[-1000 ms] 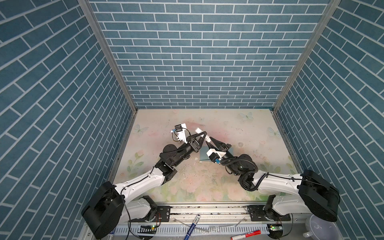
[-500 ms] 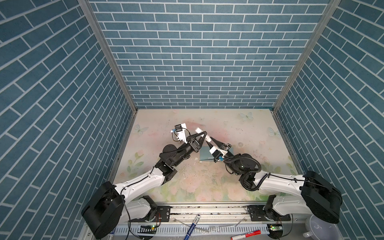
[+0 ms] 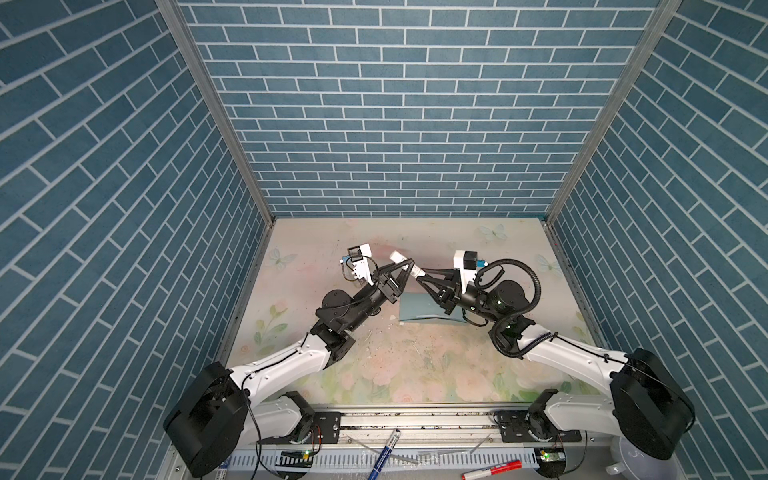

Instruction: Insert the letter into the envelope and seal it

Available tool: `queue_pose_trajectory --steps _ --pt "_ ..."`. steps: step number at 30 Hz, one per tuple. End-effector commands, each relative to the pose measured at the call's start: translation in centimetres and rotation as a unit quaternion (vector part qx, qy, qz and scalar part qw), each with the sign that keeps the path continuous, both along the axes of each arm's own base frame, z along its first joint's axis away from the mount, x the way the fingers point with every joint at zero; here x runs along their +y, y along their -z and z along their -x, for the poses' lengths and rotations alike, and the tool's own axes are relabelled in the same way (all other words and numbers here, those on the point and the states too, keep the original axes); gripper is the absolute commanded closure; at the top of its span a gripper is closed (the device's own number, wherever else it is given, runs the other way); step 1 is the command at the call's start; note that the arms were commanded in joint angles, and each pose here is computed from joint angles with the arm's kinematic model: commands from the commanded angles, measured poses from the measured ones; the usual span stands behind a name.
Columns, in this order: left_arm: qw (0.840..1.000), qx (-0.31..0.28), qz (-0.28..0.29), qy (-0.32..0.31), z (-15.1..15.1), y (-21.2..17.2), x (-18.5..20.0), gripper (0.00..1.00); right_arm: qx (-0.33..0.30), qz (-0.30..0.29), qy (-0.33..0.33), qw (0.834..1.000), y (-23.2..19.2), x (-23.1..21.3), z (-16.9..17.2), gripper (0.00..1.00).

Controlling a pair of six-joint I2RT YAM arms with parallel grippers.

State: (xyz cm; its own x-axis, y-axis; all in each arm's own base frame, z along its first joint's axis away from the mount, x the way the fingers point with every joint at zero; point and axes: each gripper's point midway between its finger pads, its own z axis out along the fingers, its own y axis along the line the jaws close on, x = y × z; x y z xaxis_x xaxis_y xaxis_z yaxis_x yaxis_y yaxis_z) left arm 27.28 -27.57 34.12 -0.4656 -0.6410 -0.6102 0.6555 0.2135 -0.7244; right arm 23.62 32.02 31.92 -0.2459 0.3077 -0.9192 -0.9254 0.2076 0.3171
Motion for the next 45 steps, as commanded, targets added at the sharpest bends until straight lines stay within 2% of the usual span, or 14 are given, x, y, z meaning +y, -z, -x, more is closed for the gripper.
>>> queue_pose_trajectory --steps 1,5,8,11,14,16,18,22,25,31,35,45 --pt "1.0 -0.021 -0.013 0.014 0.6 0.1 -0.4 1.0 0.07 -0.14 -0.008 0.988 -5.7 -2.5 -2.2 1.0" --pt "1.0 -0.021 -0.014 0.013 0.6 0.1 -0.4 1.0 0.085 -0.143 -0.023 0.986 -5.5 -2.1 -2.7 1.0" --pt "1.0 -0.014 -0.013 0.009 0.5 0.2 -0.3 1.0 0.065 -0.124 -0.01 0.99 -5.1 -2.0 -2.7 1.0" --pt "1.0 0.001 -0.014 0.004 0.1 0.6 -0.2 1.0 0.01 -0.076 0.027 0.997 -4.3 -2.2 -2.6 0.75" --pt "1.0 0.012 -0.012 0.0 -0.1 0.6 -0.1 1.0 -0.078 0.002 0.097 0.992 -3.1 -2.7 -2.5 0.44" --pt "1.0 0.018 -0.016 -0.003 -0.2 0.6 0.0 1.0 -0.158 0.053 0.138 0.976 -2.5 -2.8 -1.7 0.27" --pt "1.0 0.022 -0.021 -0.006 -0.2 0.9 0.0 1.0 -0.227 0.097 0.179 0.952 -1.7 -3.1 -1.2 0.22" --pt "0.999 0.024 -0.021 -0.009 -0.2 0.9 0.1 1.0 -0.347 0.175 0.218 0.895 0.3 -2.5 0.1 0.22" --pt "0.999 0.026 -0.022 -0.009 -0.3 1.0 0.1 1.0 -0.408 0.211 0.238 0.856 1.4 -1.7 0.9 0.23" --pt "0.999 0.028 -0.023 -0.009 -0.4 1.2 0.1 1.0 -0.462 0.218 0.302 0.805 1.0 -0.7 1.0 0.42" --pt "0.999 0.027 -0.022 -0.008 -0.3 1.2 0.1 1.0 -0.474 0.221 0.33 0.786 0.7 -0.1 0.7 0.5" --pt "0.999 0.026 -0.021 -0.009 -0.3 1.1 0.2 1.0 -0.468 0.228 0.352 0.778 0.5 0.5 -0.1 0.66"
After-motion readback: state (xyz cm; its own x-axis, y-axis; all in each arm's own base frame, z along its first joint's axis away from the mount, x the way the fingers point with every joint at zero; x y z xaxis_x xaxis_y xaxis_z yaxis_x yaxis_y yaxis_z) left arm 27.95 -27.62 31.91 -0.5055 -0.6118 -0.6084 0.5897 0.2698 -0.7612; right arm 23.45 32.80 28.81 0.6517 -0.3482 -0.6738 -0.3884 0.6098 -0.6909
